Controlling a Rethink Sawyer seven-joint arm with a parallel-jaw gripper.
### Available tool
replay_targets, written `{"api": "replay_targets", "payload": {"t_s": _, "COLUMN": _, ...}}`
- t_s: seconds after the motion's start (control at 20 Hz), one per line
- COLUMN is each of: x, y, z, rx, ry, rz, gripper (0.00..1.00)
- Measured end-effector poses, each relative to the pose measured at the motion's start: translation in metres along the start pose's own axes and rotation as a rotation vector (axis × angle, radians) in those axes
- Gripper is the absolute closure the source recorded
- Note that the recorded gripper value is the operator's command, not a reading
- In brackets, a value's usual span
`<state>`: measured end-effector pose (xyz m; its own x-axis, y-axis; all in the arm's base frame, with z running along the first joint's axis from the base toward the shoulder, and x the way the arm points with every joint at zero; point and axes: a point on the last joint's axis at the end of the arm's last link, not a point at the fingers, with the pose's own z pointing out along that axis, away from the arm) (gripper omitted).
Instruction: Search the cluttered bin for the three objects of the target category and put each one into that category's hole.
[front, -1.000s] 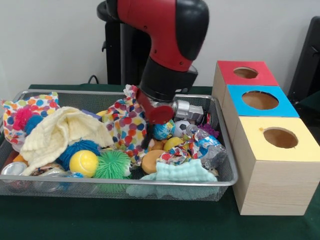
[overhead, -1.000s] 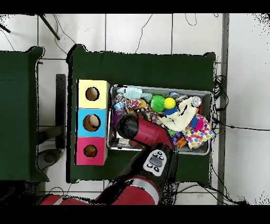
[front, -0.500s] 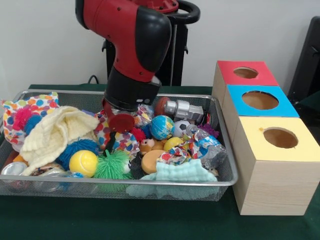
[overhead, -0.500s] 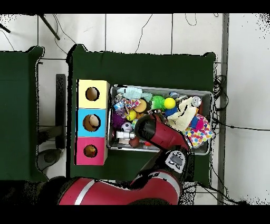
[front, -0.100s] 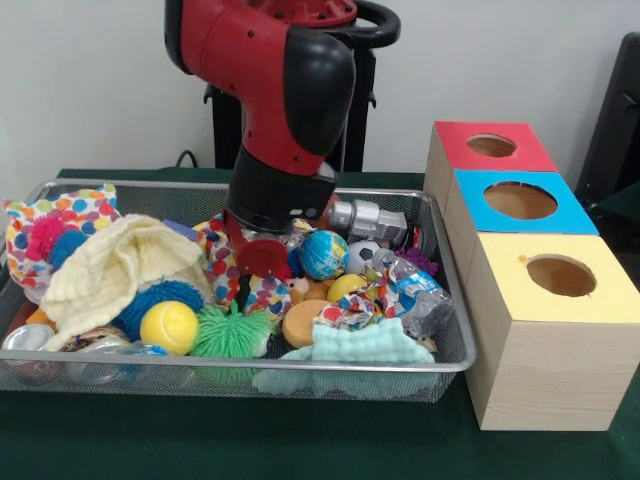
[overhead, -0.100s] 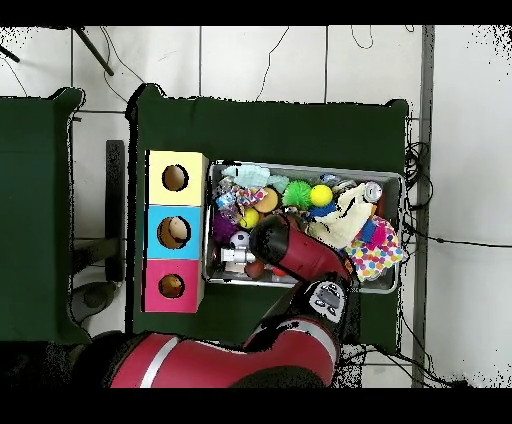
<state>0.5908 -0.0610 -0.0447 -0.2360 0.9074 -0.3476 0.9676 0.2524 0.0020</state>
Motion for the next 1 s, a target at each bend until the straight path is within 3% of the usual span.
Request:
{"api": "replay_targets", "payload": {"t_s": 0.3, "x": 0.001, "y": 0.005, "z": -0.010, "rx": -0.003, "ry": 0.010, "rz": 0.001, "gripper": 0.00}}
{"api": "replay_targets", "payload": {"t_s": 0.8, "x": -0.043, "y": 0.004, "z": -0.044, "rx": 0.058, "ry": 0.099, "rz": 0.073, "gripper": 0.00}}
{"api": "replay_targets", "payload": {"t_s": 1.0, "x": -0.046, "y": 0.007, "z": -0.058, "rx": 0.069, "ry": 0.122, "rz": 0.078, "gripper": 0.00}}
